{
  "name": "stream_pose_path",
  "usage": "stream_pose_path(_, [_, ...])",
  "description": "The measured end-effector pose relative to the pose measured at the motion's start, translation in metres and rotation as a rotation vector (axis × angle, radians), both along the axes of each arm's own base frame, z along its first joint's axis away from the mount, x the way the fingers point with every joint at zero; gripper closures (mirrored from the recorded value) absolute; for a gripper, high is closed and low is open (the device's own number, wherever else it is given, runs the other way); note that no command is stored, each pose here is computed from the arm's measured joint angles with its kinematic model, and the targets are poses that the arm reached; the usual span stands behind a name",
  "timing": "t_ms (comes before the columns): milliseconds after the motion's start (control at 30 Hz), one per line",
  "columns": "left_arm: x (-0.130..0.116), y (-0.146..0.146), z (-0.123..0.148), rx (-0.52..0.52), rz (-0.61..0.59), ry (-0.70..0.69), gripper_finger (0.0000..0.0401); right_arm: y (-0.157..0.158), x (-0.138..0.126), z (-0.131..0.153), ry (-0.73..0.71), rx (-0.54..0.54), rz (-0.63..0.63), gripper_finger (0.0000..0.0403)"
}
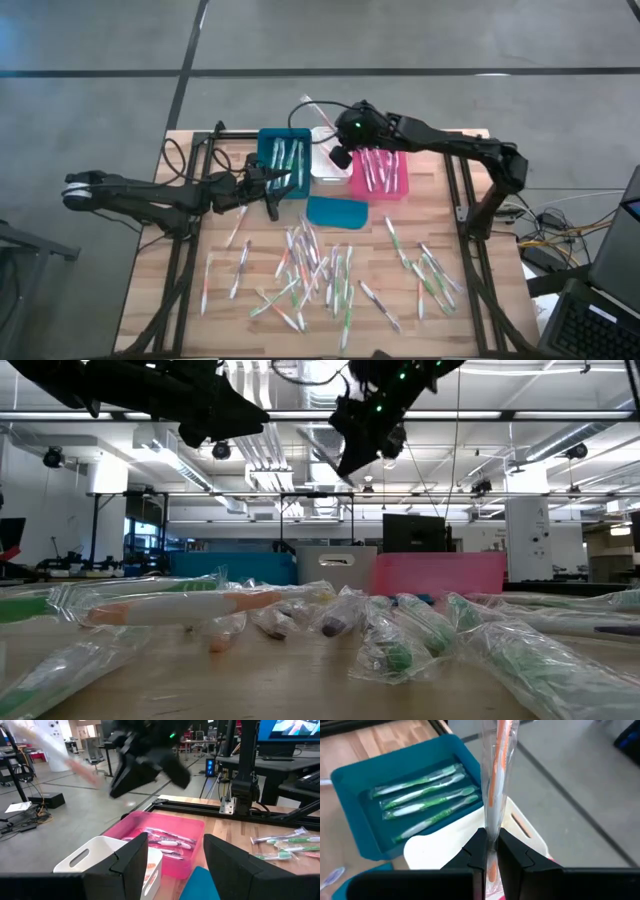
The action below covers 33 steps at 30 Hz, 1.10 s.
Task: Pick & Place Toothbrushes
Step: Put the orange toothbrush into the white bin
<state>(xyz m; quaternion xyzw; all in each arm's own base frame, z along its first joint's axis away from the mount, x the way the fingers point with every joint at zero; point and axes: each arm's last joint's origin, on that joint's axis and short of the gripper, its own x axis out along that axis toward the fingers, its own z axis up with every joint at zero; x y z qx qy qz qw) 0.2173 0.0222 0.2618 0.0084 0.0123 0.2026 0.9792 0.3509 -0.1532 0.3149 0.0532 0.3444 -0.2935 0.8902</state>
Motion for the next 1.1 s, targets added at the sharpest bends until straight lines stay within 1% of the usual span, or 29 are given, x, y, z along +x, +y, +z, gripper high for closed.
stream_pose_path(233, [0.000, 0.000, 0.000, 0.000, 0.000, 0.000, 0.0204, -0.026, 0.014, -0.023, 0.044, 0.095, -0.046, 0.0381])
stream_pose_path(400, [0.000, 0.000, 0.000, 0.000, 0.000, 0.000, 0.0204, -0.038, 0.018, -0.040, 0.095, 0.140, -0.067, 0.0380])
stream_pose_path(500, [0.000, 0.000, 0.000, 0.000, 0.000, 0.001, 0.0204, -0.044, 0.019, -0.046, 0.085, 0.199, -0.096, 0.0380])
stream_pose_path(667, [-0.001, 0.000, -0.004, 0.000, 0.000, 0.011, 0.0204, -0.049, 0.023, -0.062, 0.113, 0.325, -0.112, 0.0380])
stream_pose_path(800, [-0.001, 0.000, -0.005, 0.000, 0.000, 0.014, 0.0204, -0.051, 0.028, -0.074, 0.154, 0.358, -0.114, 0.0380])
stream_pose_path(933, [-0.001, 0.000, -0.005, -0.001, 0.000, 0.015, 0.0204, -0.051, 0.030, -0.087, 0.183, 0.413, -0.131, 0.0380])
stream_pose_path(1100, [-0.001, 0.000, -0.005, 0.000, 0.000, 0.015, 0.0204, -0.050, 0.026, -0.091, 0.226, 0.448, -0.160, 0.0380])
